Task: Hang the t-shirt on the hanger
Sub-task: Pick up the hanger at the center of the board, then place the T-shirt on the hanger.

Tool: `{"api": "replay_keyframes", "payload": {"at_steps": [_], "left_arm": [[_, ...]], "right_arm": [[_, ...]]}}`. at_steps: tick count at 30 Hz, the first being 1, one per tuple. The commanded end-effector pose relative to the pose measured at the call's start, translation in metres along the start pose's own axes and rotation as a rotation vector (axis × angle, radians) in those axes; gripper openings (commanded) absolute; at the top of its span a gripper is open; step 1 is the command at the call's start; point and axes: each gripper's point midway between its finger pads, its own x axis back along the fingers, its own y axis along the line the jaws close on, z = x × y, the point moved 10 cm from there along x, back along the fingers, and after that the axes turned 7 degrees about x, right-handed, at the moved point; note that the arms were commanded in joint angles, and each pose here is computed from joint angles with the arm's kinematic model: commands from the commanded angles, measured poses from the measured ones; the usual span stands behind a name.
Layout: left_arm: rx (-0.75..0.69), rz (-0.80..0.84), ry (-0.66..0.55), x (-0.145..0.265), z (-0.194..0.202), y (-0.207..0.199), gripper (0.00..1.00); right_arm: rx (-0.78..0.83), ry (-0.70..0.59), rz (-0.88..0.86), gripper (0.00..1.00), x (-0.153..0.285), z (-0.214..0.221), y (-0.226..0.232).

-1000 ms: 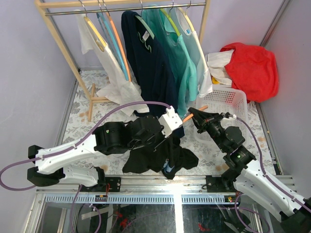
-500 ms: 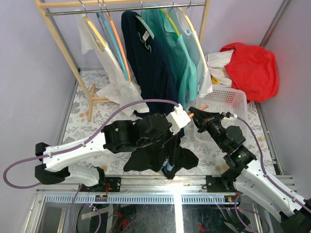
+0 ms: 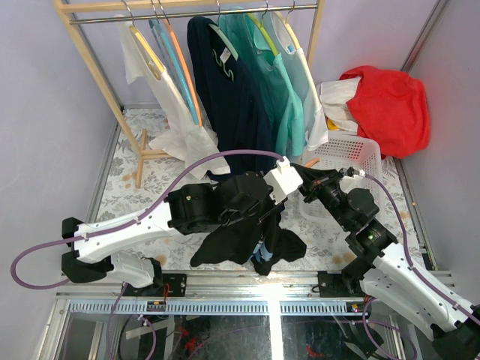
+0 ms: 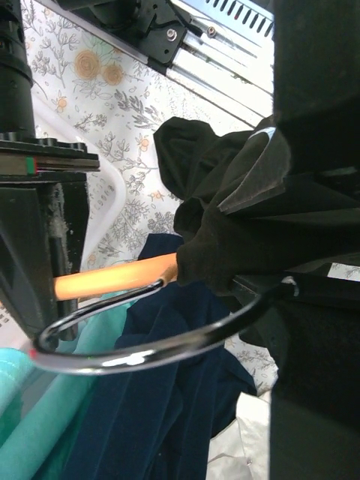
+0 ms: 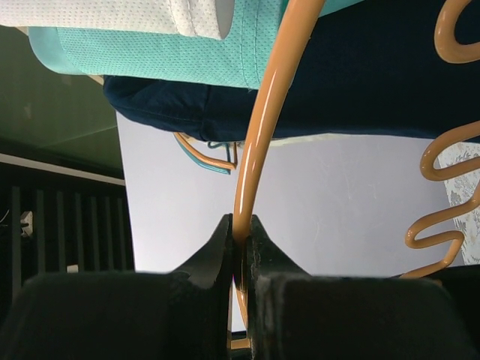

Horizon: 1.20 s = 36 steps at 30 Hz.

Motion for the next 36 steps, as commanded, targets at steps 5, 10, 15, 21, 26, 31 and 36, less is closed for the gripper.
{"api": "replay_keyframes", "payload": {"at_steps": [5, 10, 15, 21, 26, 31, 36], "left_arm": [[0.004, -0.03, -0.125, -0.011, -0.026, -0.002, 0.31], [-0.004, -0.056, -0.141, -0.014, -0.026, 0.0, 0.31], [-0.012, -0.078, -0.16, -0.014, -0.029, 0.002, 0.3], [-0.021, -0.104, -0.16, -0.014, -0.03, 0.004, 0.0], [-0.024, -0.095, -0.168, -0.01, -0.031, 0.006, 0.0], [-0.016, -0.067, -0.175, -0.002, -0.032, 0.008, 0.0], [0.0, -0.05, -0.176, 0.014, -0.032, 0.013, 0.0]], "right_arm": [[-0.016, 0.08, -0.139, 0.0, 0.006, 0.011, 0.036], [-0.009, 0.096, -0.134, 0.0, 0.005, 0.013, 0.035], [-0.009, 0.101, -0.135, 0.0, 0.005, 0.013, 0.034], [-0.008, 0.112, -0.144, 0.0, 0.006, 0.014, 0.037], [-0.001, 0.129, -0.144, 0.0, 0.006, 0.015, 0.036], [0.026, 0.155, -0.151, 0.11, 0.005, 0.017, 0.033], [0.114, 0.168, -0.112, 0.35, 0.01, 0.018, 0.027]]}}
